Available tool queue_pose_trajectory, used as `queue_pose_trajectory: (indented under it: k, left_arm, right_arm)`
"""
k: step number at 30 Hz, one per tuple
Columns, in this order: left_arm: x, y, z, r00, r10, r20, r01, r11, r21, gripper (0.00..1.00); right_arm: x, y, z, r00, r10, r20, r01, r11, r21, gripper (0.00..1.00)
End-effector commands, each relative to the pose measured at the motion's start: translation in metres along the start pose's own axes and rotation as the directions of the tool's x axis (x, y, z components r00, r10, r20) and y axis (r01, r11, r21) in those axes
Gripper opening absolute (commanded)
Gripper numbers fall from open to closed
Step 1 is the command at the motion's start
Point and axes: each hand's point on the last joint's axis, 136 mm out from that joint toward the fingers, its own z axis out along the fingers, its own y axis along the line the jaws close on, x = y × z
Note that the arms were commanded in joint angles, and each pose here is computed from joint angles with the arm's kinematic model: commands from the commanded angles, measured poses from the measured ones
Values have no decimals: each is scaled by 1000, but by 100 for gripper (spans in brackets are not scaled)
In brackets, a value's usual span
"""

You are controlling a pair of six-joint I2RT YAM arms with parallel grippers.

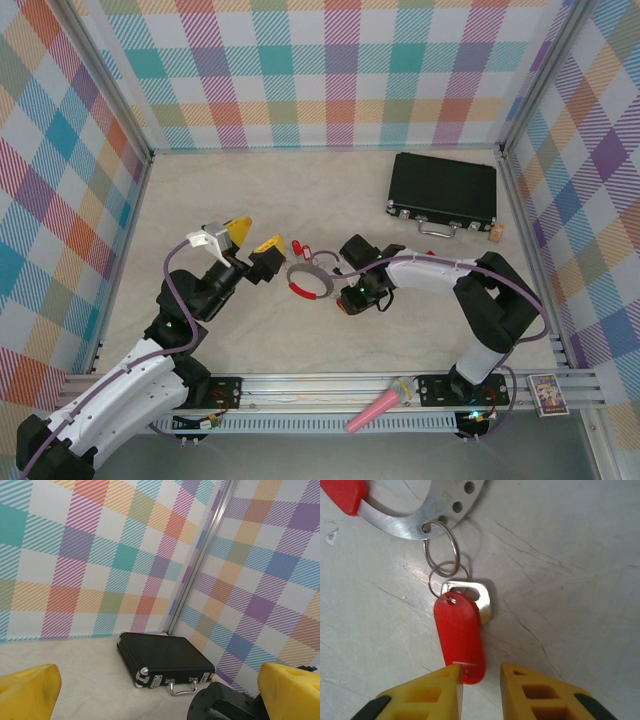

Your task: Put the keys on the keyring

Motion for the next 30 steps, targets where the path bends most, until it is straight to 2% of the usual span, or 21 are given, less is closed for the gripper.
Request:
queue_pose_trajectory:
  k: [1, 6, 8, 11, 15, 19, 24, 26, 30]
  left_arm:
    - [-5, 3, -2, 1000, 11, 24, -11, 1000, -10, 100]
    - [-2, 4, 0, 1000, 8, 18, -7, 1000, -13, 100]
    - [-1, 6, 1, 1000, 4, 12, -4, 1000, -20, 100]
    - [4, 10, 3, 1000, 0, -18, 0, 999, -46, 100]
    - [17, 22, 11, 995, -20, -101, 8, 993, -117, 100]
    - [39, 41, 21, 975, -74, -211, 24, 973, -232, 100]
    - [61, 61, 37, 943, -137, -304, 27, 939, -342, 100]
    - [65, 68, 42, 931, -133, -341, -6, 925, -380, 100]
    - [58, 94, 50, 918, -143, -369, -74, 854, -515, 100]
  right_arm:
    - [12, -9, -9, 998, 62, -12, -61, 998, 33, 29]
    - [13, -17, -22, 996, 86, 30, -88, 994, 67, 31]
    - [11, -20, -29, 994, 85, 65, -90, 993, 81, 36]
    - [2, -21, -44, 983, 84, 161, -98, 992, 81, 43]
    - [-16, -25, -77, 932, 73, 356, -113, 989, 93, 58]
    - [-27, -39, -117, 829, 50, 556, -153, 978, 140, 77]
    - [-31, -74, -170, 654, 9, 757, -291, 926, 241, 99]
    - [-32, -88, -187, 591, -19, 807, -342, 900, 271, 99]
    - [-29, -121, -218, 479, -61, 876, -481, 816, 320, 99]
